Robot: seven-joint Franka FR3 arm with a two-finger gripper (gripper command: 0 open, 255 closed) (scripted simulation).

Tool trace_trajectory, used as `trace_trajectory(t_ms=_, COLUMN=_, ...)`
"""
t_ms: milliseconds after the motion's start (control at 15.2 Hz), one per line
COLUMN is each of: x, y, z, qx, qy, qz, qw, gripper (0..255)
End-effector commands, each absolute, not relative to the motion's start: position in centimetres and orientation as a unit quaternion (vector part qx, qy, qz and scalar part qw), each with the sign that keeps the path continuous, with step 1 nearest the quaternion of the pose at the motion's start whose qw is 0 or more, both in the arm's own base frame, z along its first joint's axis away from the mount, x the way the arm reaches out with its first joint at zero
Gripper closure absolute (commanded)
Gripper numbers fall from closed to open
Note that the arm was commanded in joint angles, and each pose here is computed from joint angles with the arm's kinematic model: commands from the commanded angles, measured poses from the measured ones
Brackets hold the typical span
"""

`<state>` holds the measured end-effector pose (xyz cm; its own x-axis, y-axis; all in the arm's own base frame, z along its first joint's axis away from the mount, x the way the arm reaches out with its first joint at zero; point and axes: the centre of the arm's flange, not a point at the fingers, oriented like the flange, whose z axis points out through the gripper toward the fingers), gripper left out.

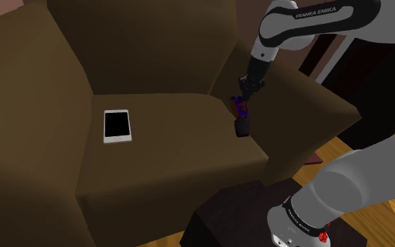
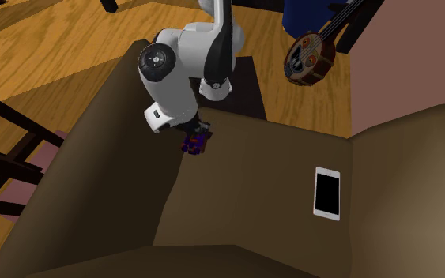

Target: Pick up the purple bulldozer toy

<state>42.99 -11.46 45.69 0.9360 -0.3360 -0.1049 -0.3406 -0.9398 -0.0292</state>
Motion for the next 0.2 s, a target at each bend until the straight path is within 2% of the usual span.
trace_trajectory(t_ms=0, x=43.05, y=-11.41, z=46.8, qx=-0.984, qy=0.172, qz=0.049, qw=0.024, gripper=255)
trace_trajectory(t_ms=132, x=43.05, y=-11.41, z=46.88, qx=-0.984, qy=0.172, qz=0.049, qw=0.024, gripper=255)
